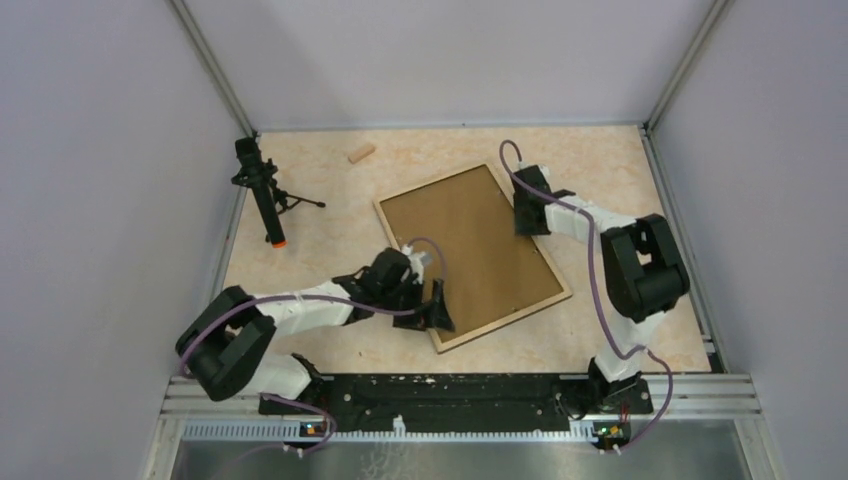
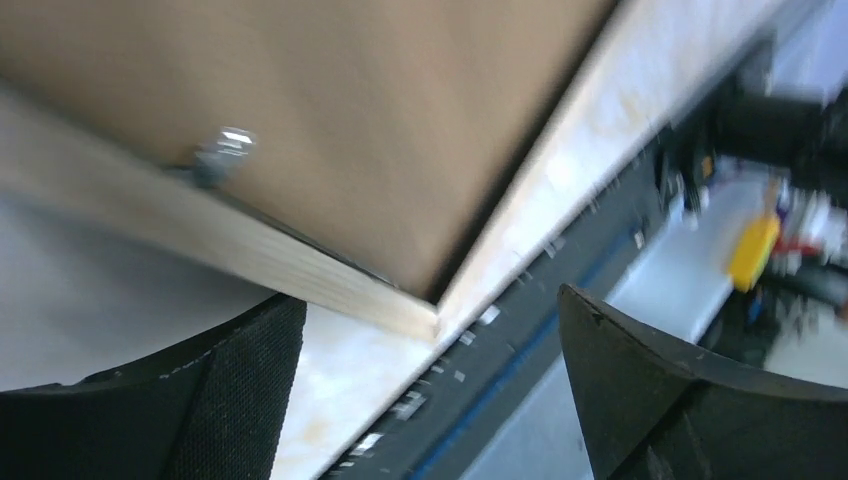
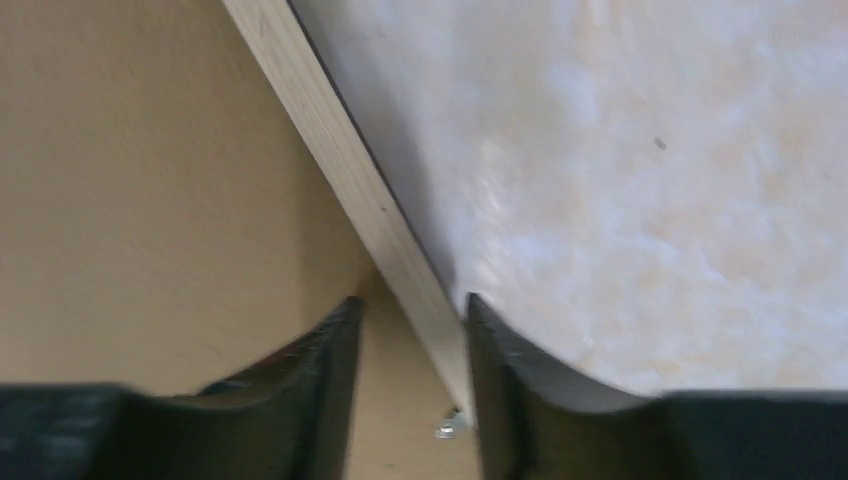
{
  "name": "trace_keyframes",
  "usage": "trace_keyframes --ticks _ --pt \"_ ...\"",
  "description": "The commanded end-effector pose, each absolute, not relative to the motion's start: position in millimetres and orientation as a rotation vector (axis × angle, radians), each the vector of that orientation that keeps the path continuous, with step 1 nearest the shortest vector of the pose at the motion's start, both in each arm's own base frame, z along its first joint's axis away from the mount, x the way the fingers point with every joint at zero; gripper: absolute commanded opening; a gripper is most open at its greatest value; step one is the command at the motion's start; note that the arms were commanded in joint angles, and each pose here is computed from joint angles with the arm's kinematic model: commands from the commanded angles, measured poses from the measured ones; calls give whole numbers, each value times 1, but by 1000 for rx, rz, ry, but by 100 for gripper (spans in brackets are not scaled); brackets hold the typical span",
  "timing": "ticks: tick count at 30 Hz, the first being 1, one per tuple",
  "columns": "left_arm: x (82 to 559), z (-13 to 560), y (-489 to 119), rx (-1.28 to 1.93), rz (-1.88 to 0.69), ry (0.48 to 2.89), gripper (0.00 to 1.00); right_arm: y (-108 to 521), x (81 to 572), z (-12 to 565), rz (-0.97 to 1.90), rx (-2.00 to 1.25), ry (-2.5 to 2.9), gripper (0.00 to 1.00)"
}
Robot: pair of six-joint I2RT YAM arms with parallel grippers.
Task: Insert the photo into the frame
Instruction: Adjust the photo frame at the center of the board, then turn over the photo frame at the center of the board.
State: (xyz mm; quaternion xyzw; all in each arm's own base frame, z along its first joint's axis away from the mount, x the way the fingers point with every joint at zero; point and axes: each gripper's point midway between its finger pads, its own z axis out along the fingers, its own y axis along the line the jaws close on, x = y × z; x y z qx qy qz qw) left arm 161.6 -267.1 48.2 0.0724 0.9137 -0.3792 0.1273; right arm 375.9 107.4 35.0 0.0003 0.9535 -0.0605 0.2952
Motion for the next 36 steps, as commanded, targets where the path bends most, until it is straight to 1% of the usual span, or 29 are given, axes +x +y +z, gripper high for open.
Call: trace_keyframes --ticks 1,2,3,5,8,10,12,17,19,21,23,25,28,31,33,36 --pt "110 70 -338 562 -1371 2636 98 141 412 31 -26 -65 2586 51" --pt "104 73 -351 649 -1404 2623 98 144 421 36 -20 -62 2580 61" --pt "99 75 -362 729 -1440 2611 98 146 426 41 -16 -59 2577 68" --pt "91 83 -382 868 -1533 2572 98 144 434 56 -45 -22 2571 80" --pt "94 100 -392 916 -1577 2487 98 122 425 79 -164 107 2575 87" --pt "100 112 -389 939 -1552 2393 98 104 405 88 -213 213 2594 89" --pt "106 122 -381 969 -1471 2321 98 93 378 92 -214 302 2618 88" --pt "141 141 -350 960 -1165 2221 98 79 300 82 -186 525 2665 82" --pt "157 153 -341 942 -1064 2160 98 81 270 74 -153 613 2673 76" --pt "175 169 -333 911 -964 2090 98 90 240 58 -77 685 2729 74" --pt "188 186 -330 884 -899 2018 99 99 217 45 -3 725 2773 71" --pt "193 203 -330 906 -886 1903 99 108 202 39 62 745 2791 69" --pt "188 229 -334 1017 -905 1627 99 119 187 30 168 758 2796 65" --pt "175 231 -335 1158 -902 1431 99 126 185 27 258 797 2771 60" --pt "163 226 -339 1282 -904 1323 98 126 183 23 270 843 2759 52" --pt "149 209 -343 1449 -879 1232 98 126 179 14 282 921 2742 40"
